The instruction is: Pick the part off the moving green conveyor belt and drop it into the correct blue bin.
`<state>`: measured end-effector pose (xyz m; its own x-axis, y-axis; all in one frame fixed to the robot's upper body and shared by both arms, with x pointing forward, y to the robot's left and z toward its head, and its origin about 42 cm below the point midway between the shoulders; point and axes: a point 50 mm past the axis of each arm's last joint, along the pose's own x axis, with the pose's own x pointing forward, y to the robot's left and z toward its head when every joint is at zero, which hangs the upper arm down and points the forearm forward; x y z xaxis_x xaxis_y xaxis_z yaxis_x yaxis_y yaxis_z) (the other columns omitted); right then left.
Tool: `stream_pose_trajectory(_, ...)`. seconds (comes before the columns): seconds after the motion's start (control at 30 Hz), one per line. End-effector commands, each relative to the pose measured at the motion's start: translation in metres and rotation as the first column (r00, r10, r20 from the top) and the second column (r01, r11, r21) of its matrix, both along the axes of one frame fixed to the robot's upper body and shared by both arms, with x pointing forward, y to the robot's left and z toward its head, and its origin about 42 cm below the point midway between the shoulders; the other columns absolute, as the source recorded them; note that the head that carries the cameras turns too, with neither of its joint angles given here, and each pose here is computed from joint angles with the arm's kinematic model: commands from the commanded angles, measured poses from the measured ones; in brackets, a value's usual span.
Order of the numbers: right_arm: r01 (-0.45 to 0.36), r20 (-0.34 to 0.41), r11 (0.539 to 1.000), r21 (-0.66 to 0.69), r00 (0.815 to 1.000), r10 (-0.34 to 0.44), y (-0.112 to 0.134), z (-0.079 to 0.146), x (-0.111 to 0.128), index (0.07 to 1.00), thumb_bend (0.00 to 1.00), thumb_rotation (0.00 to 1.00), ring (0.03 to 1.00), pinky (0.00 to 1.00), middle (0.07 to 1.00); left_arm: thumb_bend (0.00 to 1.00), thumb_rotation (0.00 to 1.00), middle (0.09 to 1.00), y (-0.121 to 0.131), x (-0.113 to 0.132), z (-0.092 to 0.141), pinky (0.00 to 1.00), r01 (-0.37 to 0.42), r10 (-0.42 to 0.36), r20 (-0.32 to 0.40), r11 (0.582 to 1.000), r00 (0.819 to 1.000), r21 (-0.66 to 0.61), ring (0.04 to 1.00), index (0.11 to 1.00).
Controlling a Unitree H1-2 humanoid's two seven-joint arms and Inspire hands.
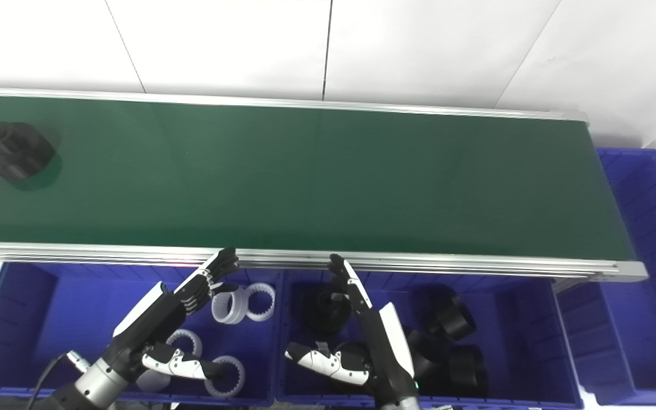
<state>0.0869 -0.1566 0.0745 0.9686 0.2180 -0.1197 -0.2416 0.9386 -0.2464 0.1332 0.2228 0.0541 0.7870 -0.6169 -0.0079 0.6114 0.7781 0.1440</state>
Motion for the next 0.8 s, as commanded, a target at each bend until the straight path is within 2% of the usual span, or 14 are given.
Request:
stream_pose_trajectory(0.0,-0.002,0.031,1.000,0.015,1.000,0.002,0.000,0.004,0.000,0.964,0.87,0.45,0.898,0.79,0.927,0.93,0.30,1.000,0.000,0.002,0.005,0.89,0.001,0.000,0.040,1.000,0.999,-0.016,0.988,1.000)
stream_pose_trajectory(0.17,-0.004,0.042,1.000,-0.011,0.999,0.005,-0.010,-0.007,-0.007,0.961,0.86,0.48,0.883,0.78,0.921,0.92,0.31,0.999,-0.008,-0.003,-0.004,0.85,0.000,-0.001,0.038,1.000,0.999,0.019,0.968,1.000)
stream_pose_trajectory(0.27,-0.009,0.057,1.000,0.008,0.998,0.009,-0.021,-0.016,-0.010,0.967,0.85,0.47,0.892,0.78,0.933,0.90,0.32,0.983,-0.021,-0.005,-0.010,0.85,-0.006,0.005,0.035,0.999,0.999,0.037,0.951,0.989)
stream_pose_trajectory(0.37,-0.008,0.072,1.000,0.009,0.997,0.008,-0.027,-0.022,-0.009,0.976,0.85,0.47,0.889,0.76,0.935,0.94,0.25,0.979,-0.032,-0.007,-0.009,0.80,-0.012,0.012,0.022,1.000,1.000,-0.006,0.940,0.932)
stream_pose_trajectory(0.43,-0.009,0.079,1.000,0.011,0.997,0.008,-0.029,-0.025,-0.008,0.982,0.85,0.47,0.891,0.76,0.938,0.92,0.26,0.982,-0.034,-0.004,-0.014,0.80,0.000,0.000,0.016,1.000,1.000,-0.002,0.929,0.934)
stream_pose_trajectory(0.53,-0.006,0.098,1.000,0.019,0.995,0.004,-0.033,-0.026,-0.006,0.984,0.85,0.46,0.897,0.77,0.939,0.92,0.30,0.978,-0.037,0.002,-0.028,0.80,0.004,-0.004,-0.015,1.000,1.000,0.021,0.921,0.933)
stream_pose_trajectory(0.77,0.024,0.163,0.999,0.030,0.986,-0.028,-0.033,-0.018,0.001,0.969,0.85,0.43,0.895,0.79,0.921,0.92,0.29,0.944,-0.040,0.005,-0.031,0.76,-0.008,0.008,-0.005,0.999,1.000,0.041,0.872,0.915)
